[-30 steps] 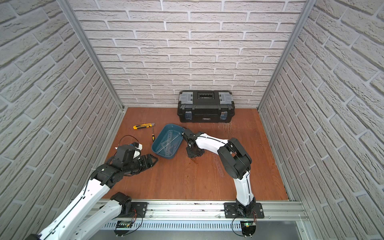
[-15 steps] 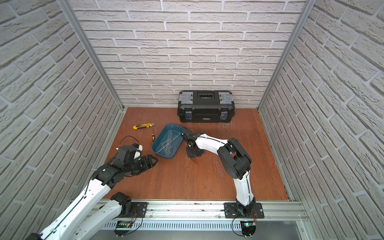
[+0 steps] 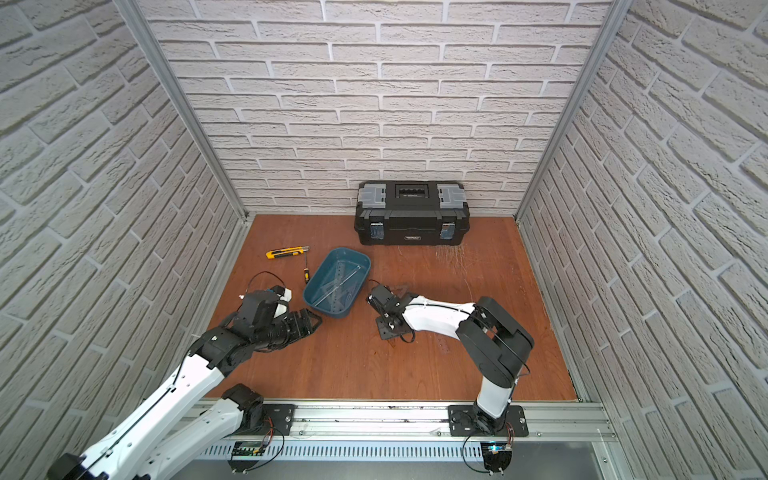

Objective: Put the scattered rulers into the storage box
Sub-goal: Move the ruler to the center of the board, then pick up the ruler from the center of the board.

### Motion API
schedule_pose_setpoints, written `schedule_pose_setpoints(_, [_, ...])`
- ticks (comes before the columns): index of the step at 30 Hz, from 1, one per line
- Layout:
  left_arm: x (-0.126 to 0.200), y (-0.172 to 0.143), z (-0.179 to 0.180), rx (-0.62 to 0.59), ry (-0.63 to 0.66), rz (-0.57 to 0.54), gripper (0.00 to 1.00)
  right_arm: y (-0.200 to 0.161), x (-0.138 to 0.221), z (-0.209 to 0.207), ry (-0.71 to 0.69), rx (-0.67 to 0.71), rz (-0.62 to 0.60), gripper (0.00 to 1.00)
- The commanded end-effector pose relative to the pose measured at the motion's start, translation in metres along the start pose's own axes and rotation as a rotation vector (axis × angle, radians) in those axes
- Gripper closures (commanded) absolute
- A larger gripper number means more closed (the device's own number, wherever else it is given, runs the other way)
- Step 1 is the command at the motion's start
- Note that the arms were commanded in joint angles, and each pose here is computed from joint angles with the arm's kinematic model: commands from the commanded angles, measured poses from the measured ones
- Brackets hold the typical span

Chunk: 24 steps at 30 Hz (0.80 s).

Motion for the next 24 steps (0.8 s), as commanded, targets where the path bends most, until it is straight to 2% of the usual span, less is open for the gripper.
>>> schedule_pose_setpoints(1, [-0.012,-0.005,-0.004,-0.012,0.005,-0.009,0.18,-0.072,-0.011,-0.023,-0.073,-0.025,0.171,0.65])
schedule_pose_setpoints(6, [-0.035,-0.031,-0.011,-0.036,0.017,0.015,0.18,-0.116,0.001,-0.034,-0.089,-0.036,0.175,0.65])
schedule_pose_setpoints(9, [-0.049,-0.043,-0.018,-0.045,0.012,0.023,0.18,-0.128,0.010,-0.040,-0.086,-0.055,0.162,0.64])
schedule_pose_setpoints(16, [-0.077,-0.053,-0.035,-0.093,0.019,0.060,0.18,-0.113,0.025,-0.037,-0.101,-0.045,0.119,0.62])
schedule_pose_setpoints(24, [-0.090,-0.051,-0.046,-0.099,-0.002,0.061,0.19,-0.106,0.019,-0.027,-0.102,-0.061,0.123,0.63])
Point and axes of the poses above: each gripper's point midway between its finger pads, its own x axis back along the fingers, its own z axis along the line the jaws close on, y = z × x, the point moved 1 cm from there along x, back along the fingers, and after that the axes turned 7 degrees about -x, right-handed, at the moved point
